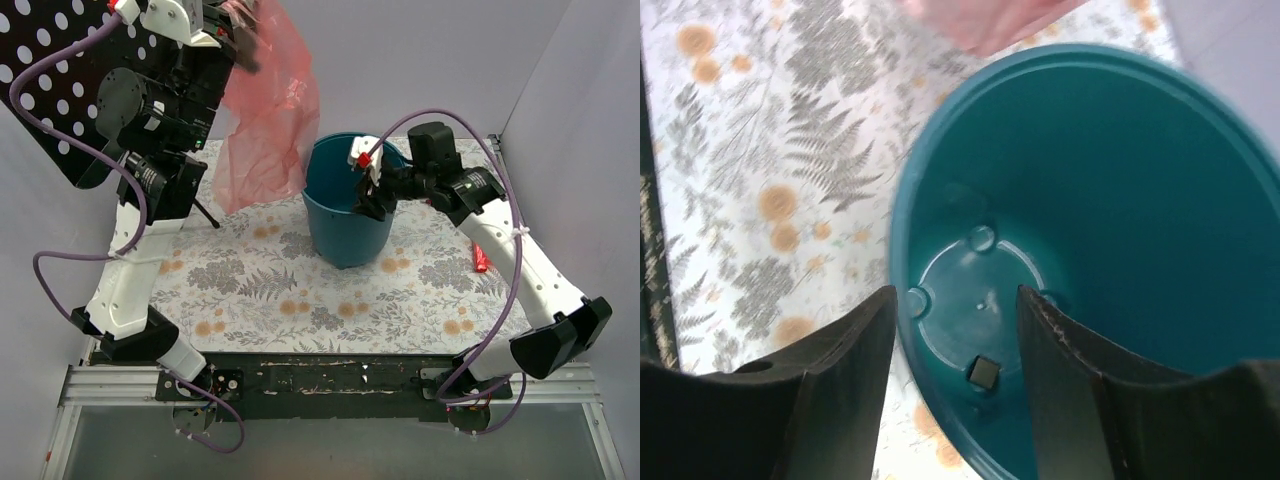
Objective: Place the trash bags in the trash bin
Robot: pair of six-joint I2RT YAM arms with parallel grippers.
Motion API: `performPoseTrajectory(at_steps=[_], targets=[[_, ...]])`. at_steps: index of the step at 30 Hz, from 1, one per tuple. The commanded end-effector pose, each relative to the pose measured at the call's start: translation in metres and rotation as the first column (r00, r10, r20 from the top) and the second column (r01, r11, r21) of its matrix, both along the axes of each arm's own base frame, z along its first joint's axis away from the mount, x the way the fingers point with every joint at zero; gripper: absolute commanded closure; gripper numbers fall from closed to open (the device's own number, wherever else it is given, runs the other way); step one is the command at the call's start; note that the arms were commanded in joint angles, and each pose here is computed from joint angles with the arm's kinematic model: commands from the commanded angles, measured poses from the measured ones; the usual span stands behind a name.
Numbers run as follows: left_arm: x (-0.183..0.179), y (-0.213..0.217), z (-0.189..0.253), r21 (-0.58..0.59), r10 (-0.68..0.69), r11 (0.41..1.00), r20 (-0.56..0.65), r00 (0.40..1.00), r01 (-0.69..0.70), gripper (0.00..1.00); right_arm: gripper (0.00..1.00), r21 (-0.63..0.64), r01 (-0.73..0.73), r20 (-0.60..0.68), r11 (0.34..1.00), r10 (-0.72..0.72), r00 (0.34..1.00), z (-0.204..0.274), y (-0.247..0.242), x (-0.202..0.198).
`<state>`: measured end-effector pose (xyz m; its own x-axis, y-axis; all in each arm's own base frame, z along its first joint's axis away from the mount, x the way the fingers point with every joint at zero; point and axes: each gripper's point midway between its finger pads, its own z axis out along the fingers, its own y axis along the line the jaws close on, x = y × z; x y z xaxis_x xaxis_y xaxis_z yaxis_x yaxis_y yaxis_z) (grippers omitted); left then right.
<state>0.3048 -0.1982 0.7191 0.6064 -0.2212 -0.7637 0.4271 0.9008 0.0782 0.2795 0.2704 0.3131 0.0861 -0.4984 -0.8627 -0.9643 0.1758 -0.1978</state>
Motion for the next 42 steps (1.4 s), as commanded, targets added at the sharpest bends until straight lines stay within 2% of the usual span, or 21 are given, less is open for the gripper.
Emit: performPoseTrajectory(at_steps=[1,3,7,10,14,20,24,28,32,35,38,42], targets=[[-0.024,-0.020,0.014,-0.084,-0.205,0.975,0.000,0.979,0.204,1.00,0.41,0.258,0.159,0.167,0.953,-0.206,0.964,0.108,-0.014,0.022],[-0.031,-0.031,0.017,-0.095,-0.282,0.955,0.004,0.959,0.281,1.00,0.40,0.361,0.254,0.163,0.898,-0.329,0.930,0.138,-0.031,0.034],[-0.046,-0.050,0.027,-0.095,-0.393,0.914,0.040,0.919,0.395,1.00,0.41,0.527,0.413,0.170,0.743,-0.568,0.805,0.183,-0.072,0.067],[-0.045,-0.058,0.022,-0.104,-0.426,0.899,0.022,0.905,0.425,1.00,0.41,0.562,0.443,0.171,0.699,-0.622,0.764,0.197,-0.082,0.082],[-0.047,-0.064,0.019,-0.127,-0.460,0.881,0.002,0.888,0.456,1.00,0.42,0.579,0.421,0.172,0.698,-0.609,0.774,0.207,-0.077,0.086],[-0.064,-0.063,0.034,-0.116,-0.481,0.866,0.064,0.874,0.485,1.00,0.43,0.599,0.389,0.179,0.700,-0.590,0.787,0.218,-0.073,0.081],[-0.051,-0.073,0.008,-0.113,-0.478,0.874,-0.021,0.878,0.473,1.00,0.43,0.597,0.378,0.186,0.708,-0.581,0.793,0.215,-0.072,0.081],[-0.032,-0.085,-0.027,-0.086,-0.447,0.894,-0.108,0.888,0.440,1.00,0.43,0.581,0.364,0.156,0.728,-0.539,0.828,0.197,-0.062,0.080],[-0.012,-0.090,-0.060,-0.048,-0.383,0.923,-0.198,0.902,0.381,1.00,0.44,0.530,0.352,0.106,0.772,-0.472,0.875,0.159,-0.048,0.083],[0.014,-0.086,-0.094,-0.016,-0.262,0.963,-0.273,0.926,0.268,1.00,0.48,0.449,0.363,0.022,0.816,-0.417,0.909,0.114,-0.036,0.088],[0.036,-0.086,-0.132,0.054,-0.153,0.983,-0.304,0.940,0.178,1.00,0.52,0.371,0.381,-0.065,0.847,-0.385,0.921,0.072,-0.027,0.094],[0.061,-0.073,-0.157,0.053,-0.019,0.998,-0.258,0.966,0.033,1.00,0.54,0.287,0.378,-0.167,0.880,-0.342,0.925,0.029,-0.013,0.107]])
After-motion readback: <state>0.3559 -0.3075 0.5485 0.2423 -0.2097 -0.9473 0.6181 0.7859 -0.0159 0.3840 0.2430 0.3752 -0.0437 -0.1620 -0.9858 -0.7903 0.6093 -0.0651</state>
